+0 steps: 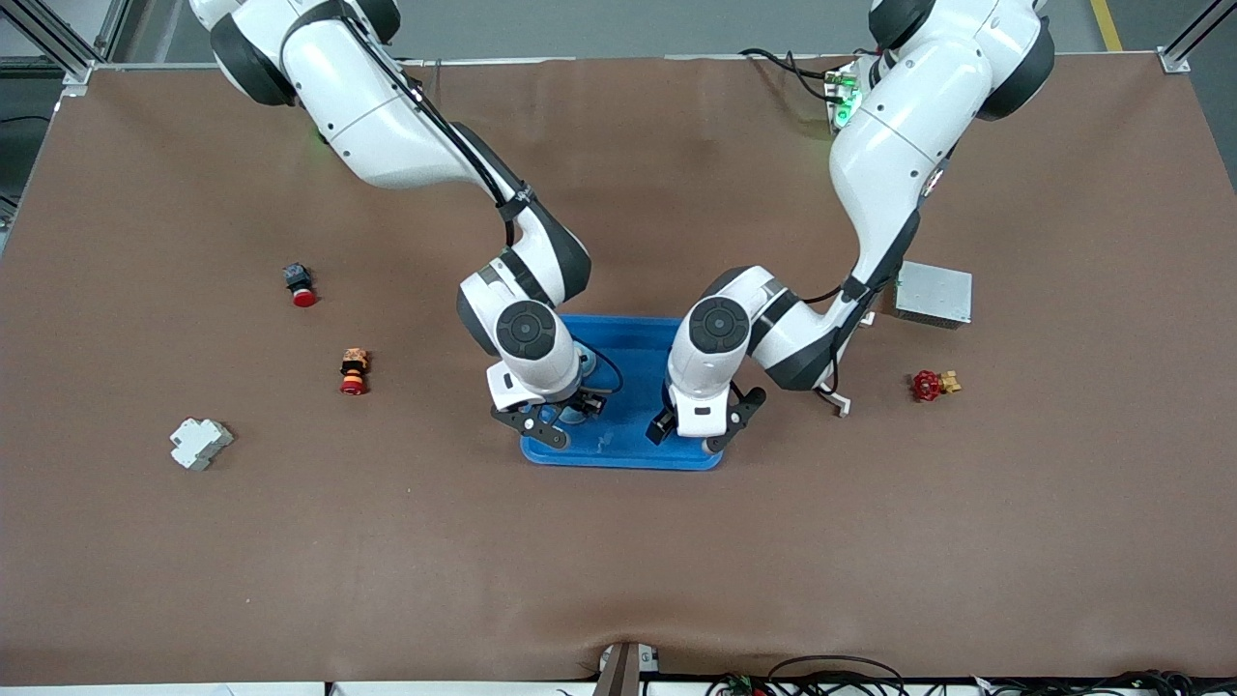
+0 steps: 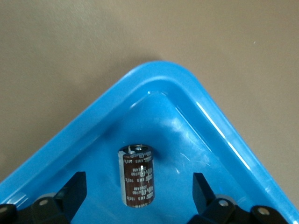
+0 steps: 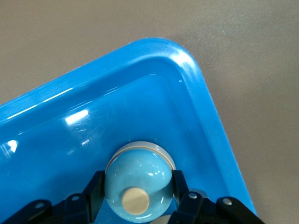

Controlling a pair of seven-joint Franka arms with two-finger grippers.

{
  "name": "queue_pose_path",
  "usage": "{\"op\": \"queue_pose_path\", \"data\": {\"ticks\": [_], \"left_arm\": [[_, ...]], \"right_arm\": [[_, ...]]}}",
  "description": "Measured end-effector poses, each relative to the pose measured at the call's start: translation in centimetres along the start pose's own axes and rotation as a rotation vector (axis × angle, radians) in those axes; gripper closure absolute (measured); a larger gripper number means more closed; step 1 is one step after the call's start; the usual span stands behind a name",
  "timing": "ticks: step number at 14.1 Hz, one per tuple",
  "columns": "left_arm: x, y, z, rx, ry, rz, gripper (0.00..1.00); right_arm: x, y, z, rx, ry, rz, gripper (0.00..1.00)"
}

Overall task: Place electrolytic capacitor and blue bell in tray
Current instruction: 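Release the capacitor into the tray while the right gripper releases the bell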

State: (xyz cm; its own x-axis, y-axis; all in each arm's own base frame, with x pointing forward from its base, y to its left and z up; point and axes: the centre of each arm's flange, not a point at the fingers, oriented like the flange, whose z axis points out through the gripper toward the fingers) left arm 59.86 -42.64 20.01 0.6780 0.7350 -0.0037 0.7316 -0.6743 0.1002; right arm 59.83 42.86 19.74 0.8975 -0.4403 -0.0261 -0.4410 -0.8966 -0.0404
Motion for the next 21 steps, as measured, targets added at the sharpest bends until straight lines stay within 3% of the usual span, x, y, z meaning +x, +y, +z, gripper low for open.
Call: {"op": "queue_pose_path", "data": {"ticks": [3,7,8,10,11,12,17,21], "left_arm": [[1.1,0.1,-2.6,0.031,0.028,-0.010,0.00],[2.9,0.4,-6.8,0.016,0.061,-0.031,0.00],[3.5,0.3,-7.8,0.024,0.069,-0.039,0.00],[5.3,-0.3,-10.0,0.046,0.080,-0.062,0.00],[6.4,-0.7,-11.1,0.061,0.072,-0.066,0.00],[7.5,-1.1,-12.4,0.074,0.051,-0.068,0.00],[13.0,-5.1,-18.4,0.191,-0.051,0.005,0.00],[16.6,-8.7,-21.4,0.242,-0.104,0.074,0.00]], "right_arm": [[0.2,0.0,0.2,0.004,0.004,0.002,0.37],[0.3,-0.2,0.2,0.024,0.019,0.013,0.37],[0.2,-0.4,0.2,0.032,0.030,0.009,0.33],[-0.2,-0.8,0.3,0.040,0.042,0.000,0.14],[-0.4,-0.9,0.4,0.041,0.043,-0.002,0.03],[-0.5,-0.9,0.4,0.041,0.044,-0.003,0.00],[-0.4,-0.9,0.1,0.026,0.045,-0.007,0.00],[-0.3,-0.9,-2.3,-0.077,0.003,-0.043,0.00]]}}
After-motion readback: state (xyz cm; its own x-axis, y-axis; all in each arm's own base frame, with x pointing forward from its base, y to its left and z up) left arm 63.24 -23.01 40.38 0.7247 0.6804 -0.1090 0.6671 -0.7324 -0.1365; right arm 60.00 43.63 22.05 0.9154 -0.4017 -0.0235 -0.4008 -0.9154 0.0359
